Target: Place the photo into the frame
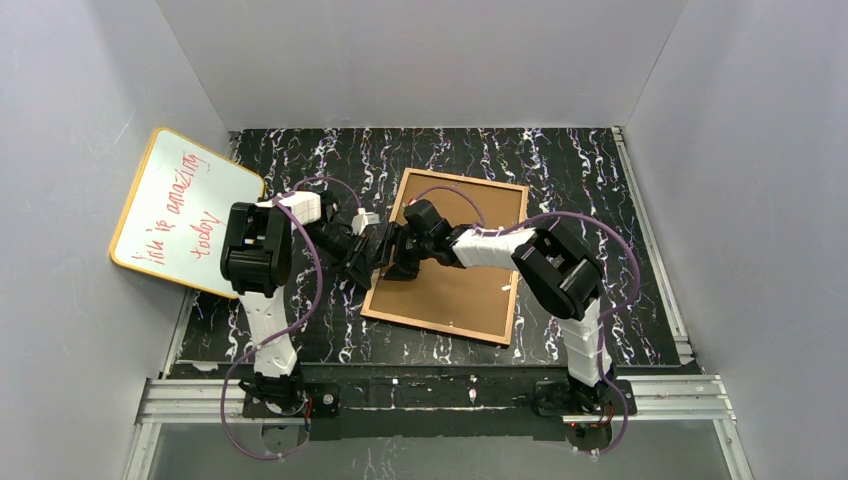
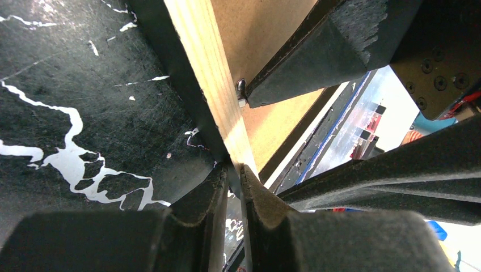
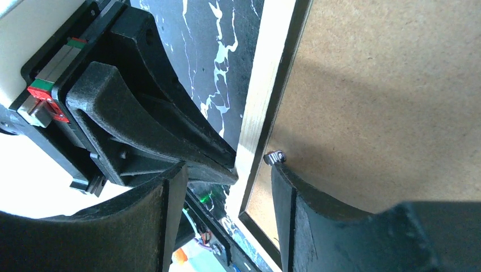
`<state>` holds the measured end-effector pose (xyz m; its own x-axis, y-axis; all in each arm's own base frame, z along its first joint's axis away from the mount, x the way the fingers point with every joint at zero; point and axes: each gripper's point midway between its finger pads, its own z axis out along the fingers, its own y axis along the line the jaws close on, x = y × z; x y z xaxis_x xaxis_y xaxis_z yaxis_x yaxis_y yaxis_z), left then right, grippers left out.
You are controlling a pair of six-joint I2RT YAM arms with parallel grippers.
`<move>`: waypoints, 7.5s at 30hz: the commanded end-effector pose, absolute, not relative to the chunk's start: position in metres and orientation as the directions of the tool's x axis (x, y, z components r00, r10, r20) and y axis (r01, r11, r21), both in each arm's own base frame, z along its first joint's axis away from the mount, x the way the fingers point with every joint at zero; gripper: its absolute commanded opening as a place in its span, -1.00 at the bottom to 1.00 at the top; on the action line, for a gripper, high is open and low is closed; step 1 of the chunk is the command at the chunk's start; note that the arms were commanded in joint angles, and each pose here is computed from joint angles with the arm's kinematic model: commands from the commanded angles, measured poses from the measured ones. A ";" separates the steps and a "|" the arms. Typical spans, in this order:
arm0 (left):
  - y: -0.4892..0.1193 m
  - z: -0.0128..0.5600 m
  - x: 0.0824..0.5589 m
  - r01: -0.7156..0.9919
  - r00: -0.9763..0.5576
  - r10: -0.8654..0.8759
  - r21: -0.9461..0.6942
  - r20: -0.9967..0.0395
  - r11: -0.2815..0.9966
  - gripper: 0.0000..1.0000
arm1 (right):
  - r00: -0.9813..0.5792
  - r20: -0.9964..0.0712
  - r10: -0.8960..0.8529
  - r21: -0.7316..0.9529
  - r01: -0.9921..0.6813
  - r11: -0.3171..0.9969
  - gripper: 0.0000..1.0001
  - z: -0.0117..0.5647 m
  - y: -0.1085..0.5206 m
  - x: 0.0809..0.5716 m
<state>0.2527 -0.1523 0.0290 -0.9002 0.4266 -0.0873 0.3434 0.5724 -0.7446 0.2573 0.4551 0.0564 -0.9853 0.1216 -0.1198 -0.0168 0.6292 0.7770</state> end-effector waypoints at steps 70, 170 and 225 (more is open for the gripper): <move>-0.172 0.006 0.243 0.384 -0.911 0.373 -0.687 -0.176 0.616 -0.76 | -0.879 -0.142 0.455 0.724 0.221 0.653 0.10 0.052 0.425 0.262; -0.193 0.015 0.365 0.350 -0.936 0.237 -0.714 -0.259 0.606 -0.64 | -0.888 -0.196 0.416 0.794 0.105 0.599 -0.02 0.033 0.411 0.458; -0.191 0.012 0.360 0.370 -0.929 0.257 -0.701 -0.266 0.610 -0.68 | -0.951 -0.228 0.210 0.815 -0.068 0.576 -0.05 0.044 0.418 0.452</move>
